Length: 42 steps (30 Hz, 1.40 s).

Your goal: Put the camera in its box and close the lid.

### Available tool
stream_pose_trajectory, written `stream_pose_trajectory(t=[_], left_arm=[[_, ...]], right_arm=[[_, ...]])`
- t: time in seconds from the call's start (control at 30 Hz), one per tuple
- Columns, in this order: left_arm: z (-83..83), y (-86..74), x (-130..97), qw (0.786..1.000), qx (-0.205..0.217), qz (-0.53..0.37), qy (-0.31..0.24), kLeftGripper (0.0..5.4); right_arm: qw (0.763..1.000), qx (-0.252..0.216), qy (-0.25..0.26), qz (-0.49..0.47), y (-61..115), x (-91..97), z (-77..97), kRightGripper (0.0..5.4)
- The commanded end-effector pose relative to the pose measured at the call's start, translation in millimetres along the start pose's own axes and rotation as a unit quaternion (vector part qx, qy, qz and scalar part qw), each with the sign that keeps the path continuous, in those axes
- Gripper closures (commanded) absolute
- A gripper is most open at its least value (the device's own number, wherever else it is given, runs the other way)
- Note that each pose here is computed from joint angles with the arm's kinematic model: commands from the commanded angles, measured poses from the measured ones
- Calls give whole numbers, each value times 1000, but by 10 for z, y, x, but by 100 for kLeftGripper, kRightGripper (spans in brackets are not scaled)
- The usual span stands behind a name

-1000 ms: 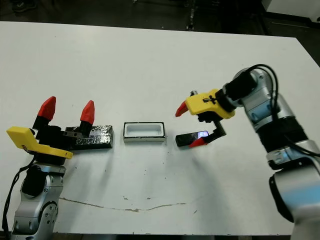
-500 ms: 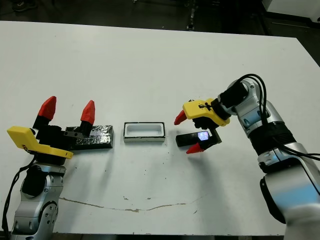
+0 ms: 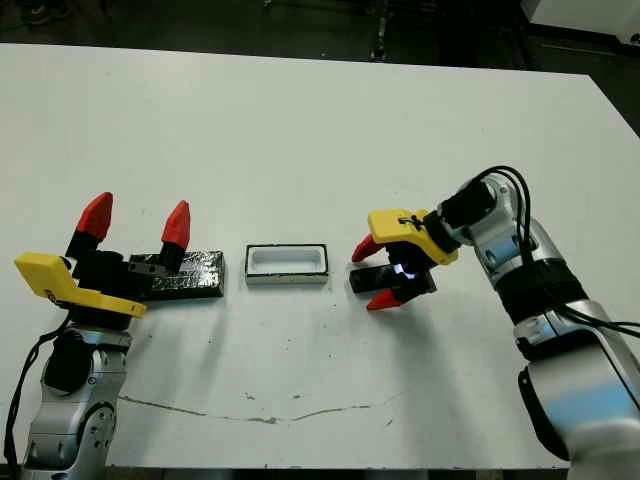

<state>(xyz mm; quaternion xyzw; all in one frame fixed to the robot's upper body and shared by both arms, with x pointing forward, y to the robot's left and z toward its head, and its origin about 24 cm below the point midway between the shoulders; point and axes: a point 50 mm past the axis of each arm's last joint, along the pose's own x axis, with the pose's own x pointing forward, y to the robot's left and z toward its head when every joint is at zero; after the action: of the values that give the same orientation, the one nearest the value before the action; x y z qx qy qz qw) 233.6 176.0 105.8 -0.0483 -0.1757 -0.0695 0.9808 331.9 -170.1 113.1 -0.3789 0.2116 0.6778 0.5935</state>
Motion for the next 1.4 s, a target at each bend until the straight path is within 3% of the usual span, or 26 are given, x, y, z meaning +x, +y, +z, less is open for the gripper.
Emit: stream_pose_trajectory(t=[0.03, 0.47, 0.8, 0.83, 0.93, 1.07, 1.23, 1.4], left_arm=[[-23, 13, -21, 1000, 2, 2, 5, 0], [-22, 19, -28, 1000, 6, 4, 5, 0], [-23, 19, -31, 1000, 2, 7, 7, 0], [-23, 18, -31, 1000, 1, 7, 7, 0], [-20, 18, -25, 1000, 4, 6, 6, 0], [-19, 17, -25, 1000, 16, 8, 6, 0], [-21, 17, -28, 1000, 13, 12, 4, 0], [-17, 20, -30, 1000, 10, 13, 3, 0]], right_arm=[[1000, 20, 12, -3, 68, 106, -108, 188], [999, 27, 38, -9, 41, 36, -64, 372], [997, 9, 50, -51, -53, -125, 81, 374], [997, 11, 43, -62, -66, -146, 100, 374], [992, 34, -43, -112, -137, -239, 164, 374], [974, 99, -142, -145, -285, -344, 249, 374], [954, 148, -200, -170, -411, -410, 374, 374], [944, 136, -234, -187, -498, -380, 536, 374]])
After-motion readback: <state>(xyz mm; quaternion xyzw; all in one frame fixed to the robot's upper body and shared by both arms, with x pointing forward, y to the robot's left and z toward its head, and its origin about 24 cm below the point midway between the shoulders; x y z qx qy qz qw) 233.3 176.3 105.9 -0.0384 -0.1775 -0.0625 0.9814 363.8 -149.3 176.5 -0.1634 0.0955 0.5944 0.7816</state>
